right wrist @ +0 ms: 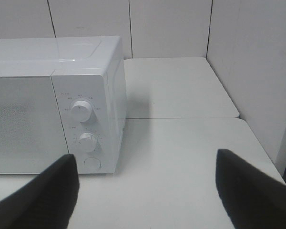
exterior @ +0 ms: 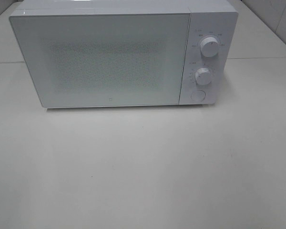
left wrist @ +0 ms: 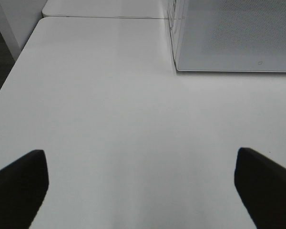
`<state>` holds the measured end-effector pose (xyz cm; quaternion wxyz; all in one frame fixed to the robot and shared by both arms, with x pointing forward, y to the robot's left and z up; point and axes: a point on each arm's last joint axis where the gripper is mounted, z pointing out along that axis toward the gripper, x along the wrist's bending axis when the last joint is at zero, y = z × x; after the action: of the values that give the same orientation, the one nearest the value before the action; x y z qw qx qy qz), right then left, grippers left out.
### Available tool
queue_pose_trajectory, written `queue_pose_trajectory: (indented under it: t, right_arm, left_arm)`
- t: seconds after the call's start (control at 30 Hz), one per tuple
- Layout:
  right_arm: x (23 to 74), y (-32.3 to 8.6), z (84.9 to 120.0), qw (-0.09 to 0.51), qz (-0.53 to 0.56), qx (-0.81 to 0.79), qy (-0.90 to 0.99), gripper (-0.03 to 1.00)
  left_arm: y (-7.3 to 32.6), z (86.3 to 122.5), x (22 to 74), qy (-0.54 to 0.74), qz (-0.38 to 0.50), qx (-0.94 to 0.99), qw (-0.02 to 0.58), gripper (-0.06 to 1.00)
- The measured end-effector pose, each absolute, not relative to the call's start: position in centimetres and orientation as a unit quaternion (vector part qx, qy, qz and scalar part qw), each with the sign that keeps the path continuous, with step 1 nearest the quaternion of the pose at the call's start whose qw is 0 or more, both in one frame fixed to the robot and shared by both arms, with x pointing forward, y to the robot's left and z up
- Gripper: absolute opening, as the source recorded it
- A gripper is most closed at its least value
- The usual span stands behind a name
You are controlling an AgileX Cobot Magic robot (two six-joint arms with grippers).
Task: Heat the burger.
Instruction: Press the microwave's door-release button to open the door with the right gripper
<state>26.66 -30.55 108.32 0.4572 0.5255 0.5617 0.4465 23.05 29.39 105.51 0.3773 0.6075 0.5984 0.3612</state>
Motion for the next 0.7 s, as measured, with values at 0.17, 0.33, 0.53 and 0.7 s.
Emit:
queue_pose_trajectory:
  t: [0.17,0.33,0.53,0.7]
  right_arm:
    - [27.9,-30.2,107.4,0.457,0.451,0.517,0.565,0.73]
    - [29.7,-29.8,106.2,0.455,0.459,0.507,0.570,0.68]
    - [31.7,-29.2,105.3,0.450,0.463,0.498,0.579,0.52]
    - [33.5,-28.8,105.1,0.440,0.462,0.498,0.587,0.29]
  left_arm:
    - [29.4,105.5,23.1,0.598,0.361,0.608,0.377,0.98]
    - [29.4,105.5,23.1,0.598,0.361,0.608,0.377,0.98]
    - [29.4,105.5,23.1,0.598,0.361,0.608,0.377,0.98]
    - [29.4,105.5,23.1,0.598,0.361,0.608,0.377,0.98]
